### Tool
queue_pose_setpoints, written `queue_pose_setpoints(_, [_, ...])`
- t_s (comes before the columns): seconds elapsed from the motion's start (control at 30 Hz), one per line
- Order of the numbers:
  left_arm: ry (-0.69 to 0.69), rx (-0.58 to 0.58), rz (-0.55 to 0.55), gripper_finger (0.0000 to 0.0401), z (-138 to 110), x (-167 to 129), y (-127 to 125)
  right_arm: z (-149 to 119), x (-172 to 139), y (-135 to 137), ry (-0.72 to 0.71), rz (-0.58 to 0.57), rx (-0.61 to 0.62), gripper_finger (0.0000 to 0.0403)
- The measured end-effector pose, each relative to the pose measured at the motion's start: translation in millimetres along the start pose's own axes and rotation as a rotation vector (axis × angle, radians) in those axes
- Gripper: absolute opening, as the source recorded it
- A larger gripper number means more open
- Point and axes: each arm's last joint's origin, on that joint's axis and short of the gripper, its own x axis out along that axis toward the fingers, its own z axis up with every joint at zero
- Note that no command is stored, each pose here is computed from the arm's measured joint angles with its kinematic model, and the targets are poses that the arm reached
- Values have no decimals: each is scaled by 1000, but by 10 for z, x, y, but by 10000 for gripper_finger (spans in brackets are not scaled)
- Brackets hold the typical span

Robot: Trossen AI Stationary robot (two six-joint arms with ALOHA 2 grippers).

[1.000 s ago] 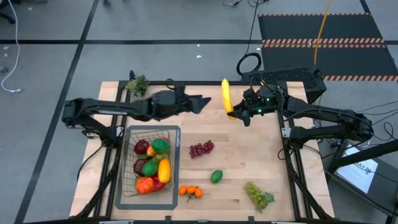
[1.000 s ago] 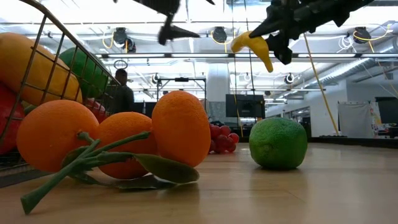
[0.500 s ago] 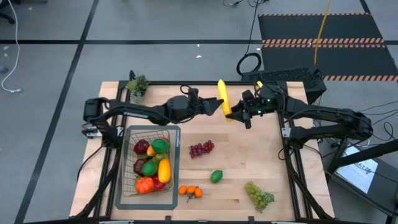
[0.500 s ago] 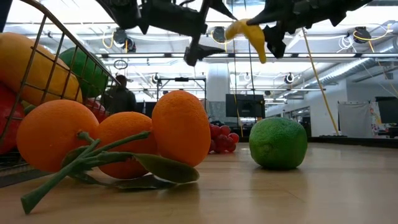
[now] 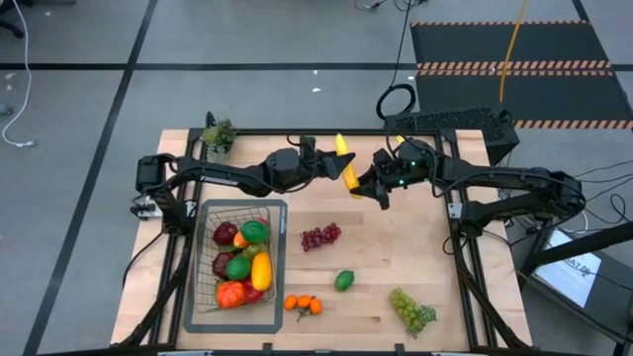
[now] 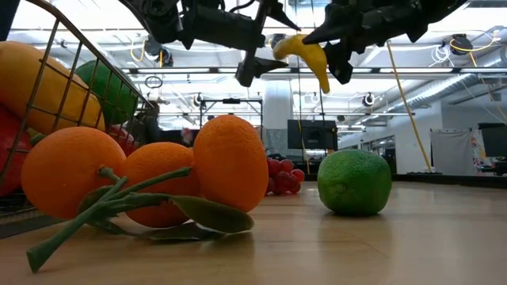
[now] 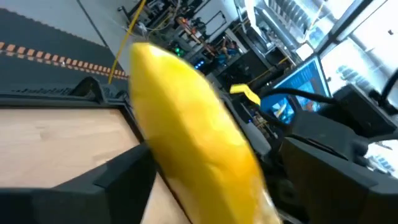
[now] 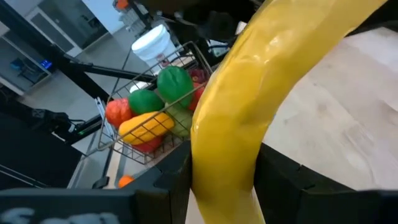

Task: Build produce basket
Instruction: Put the yellow banana into the wire basket

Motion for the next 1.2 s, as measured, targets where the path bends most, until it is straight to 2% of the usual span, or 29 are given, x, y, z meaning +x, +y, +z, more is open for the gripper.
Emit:
queue_pose_setpoints(0.27, [-8, -21, 17, 209, 61, 20, 58, 1, 0, -2, -3, -6, -22, 139])
queue_pose_setpoints(0.4, [-13, -29, 11, 172, 70, 20, 53, 2, -1, -4, -4, -11, -44, 140])
queue_pose_setpoints(0.53, [5, -47, -8, 180, 74, 20, 50, 4, -5, -7, -4, -7, -27, 156])
queue_pose_setpoints(0.7, [34, -33, -65, 199, 147, -30, -39, 38, -70, 7, -14, 31, 23, 211])
queue_pose_setpoints(0.93, [72, 14, -151, 163, 395, -178, -203, 107, -237, 98, -46, 120, 76, 281])
queue_pose_setpoints(1.03, [103, 16, -162, 159, 519, -264, -252, 133, -325, 156, -70, 145, 92, 294])
queue_pose_setpoints(1.2, [162, 24, -164, 176, 688, -422, -318, 167, -467, 241, -114, 171, 103, 297])
